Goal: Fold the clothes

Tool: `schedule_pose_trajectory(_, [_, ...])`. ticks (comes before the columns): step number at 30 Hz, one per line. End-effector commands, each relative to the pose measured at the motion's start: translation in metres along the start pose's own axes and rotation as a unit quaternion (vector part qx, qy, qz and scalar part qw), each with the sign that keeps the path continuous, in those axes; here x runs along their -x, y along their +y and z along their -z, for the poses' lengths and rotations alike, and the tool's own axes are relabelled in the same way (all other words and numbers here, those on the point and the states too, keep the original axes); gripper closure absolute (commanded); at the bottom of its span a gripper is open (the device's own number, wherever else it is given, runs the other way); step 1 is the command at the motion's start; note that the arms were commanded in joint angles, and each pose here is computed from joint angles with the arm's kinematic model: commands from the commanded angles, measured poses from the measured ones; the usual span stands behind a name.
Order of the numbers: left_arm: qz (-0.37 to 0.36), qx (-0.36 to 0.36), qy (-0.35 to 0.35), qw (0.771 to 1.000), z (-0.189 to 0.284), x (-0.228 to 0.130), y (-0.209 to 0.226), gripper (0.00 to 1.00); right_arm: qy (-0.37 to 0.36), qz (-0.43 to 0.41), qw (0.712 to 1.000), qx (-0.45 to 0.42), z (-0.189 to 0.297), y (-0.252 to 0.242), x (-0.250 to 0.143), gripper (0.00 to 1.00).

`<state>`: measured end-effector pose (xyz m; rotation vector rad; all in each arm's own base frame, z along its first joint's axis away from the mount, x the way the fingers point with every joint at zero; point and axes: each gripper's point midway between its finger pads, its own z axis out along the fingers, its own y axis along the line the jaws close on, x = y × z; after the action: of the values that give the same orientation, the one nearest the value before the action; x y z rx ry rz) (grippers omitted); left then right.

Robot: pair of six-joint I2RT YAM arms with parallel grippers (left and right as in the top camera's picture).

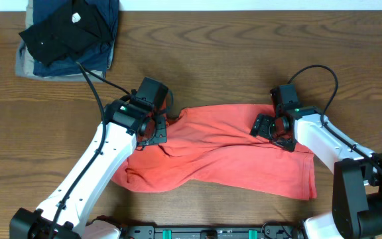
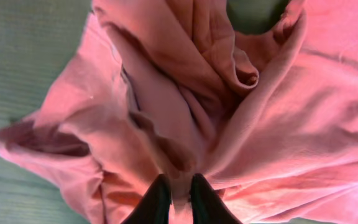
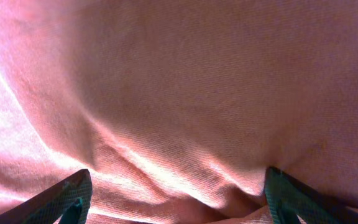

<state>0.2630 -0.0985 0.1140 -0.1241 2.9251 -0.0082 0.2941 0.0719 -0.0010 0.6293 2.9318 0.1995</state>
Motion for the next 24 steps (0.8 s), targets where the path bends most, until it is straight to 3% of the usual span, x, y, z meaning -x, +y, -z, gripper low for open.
schedule_pose_trajectory(1, [0.003,0.004,-0.006,1.000,0.001,0.002,0.003,0.83,0.047,0.009,0.999,-0.006,-0.022,-0.006,-0.026,0.13])
schedule_pose_trajectory(4, [0.003,0.002,-0.010,1.000,0.001,0.004,0.002,0.94,0.047,0.009,0.999,-0.006,-0.022,-0.006,-0.026,0.12])
schedule_pose_trajectory(10, [0.003,0.002,-0.011,1.000,0.001,0.005,0.001,0.93,0.047,0.009,0.999,-0.006,-0.022,-0.006,-0.026,0.12])
schedule_pose_trajectory(16, [0.003,0.007,0.000,1.000,-0.004,-0.001,0.003,0.57,0.047,0.009,0.999,-0.006,-0.022,-0.006,-0.026,0.13])
schedule_pose_trajectory(24, [0.034,0.026,0.034,0.998,-0.036,-0.013,0.006,0.54,0.047,0.009,0.999,-0.006,-0.022,-0.006,-0.026,0.12])
